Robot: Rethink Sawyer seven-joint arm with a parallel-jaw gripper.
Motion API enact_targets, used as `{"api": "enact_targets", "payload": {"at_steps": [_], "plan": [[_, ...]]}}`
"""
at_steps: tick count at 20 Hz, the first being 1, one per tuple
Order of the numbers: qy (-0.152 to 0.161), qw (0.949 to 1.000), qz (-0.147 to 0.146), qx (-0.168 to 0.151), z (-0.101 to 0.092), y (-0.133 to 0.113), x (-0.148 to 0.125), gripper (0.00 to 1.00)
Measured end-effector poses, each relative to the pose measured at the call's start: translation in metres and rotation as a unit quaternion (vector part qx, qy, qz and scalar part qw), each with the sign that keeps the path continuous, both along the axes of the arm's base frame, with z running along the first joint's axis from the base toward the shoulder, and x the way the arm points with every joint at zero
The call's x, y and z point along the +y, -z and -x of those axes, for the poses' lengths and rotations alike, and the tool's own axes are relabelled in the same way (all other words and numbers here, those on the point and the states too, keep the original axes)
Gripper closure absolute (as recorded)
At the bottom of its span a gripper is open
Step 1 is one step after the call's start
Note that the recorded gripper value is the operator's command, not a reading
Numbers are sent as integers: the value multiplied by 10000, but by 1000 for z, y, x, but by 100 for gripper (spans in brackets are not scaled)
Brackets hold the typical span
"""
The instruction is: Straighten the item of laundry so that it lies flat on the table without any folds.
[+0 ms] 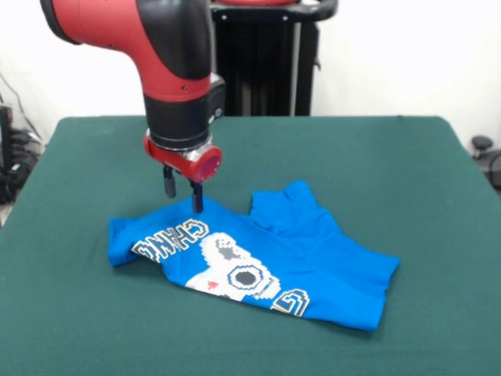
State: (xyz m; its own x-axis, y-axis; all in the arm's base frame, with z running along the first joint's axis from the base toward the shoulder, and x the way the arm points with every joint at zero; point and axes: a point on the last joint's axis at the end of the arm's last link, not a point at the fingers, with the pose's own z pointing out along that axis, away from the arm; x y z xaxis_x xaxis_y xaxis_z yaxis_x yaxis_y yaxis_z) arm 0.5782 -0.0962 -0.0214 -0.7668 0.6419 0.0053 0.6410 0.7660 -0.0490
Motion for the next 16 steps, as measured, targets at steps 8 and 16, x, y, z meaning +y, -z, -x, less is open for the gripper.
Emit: {"api": "enact_targets", "payload": {"at_steps": [8,16], "plan": [[-30,9998,-82,155,18,17,12,0],[-47,9998,-92,177,19,19,15,0]]}}
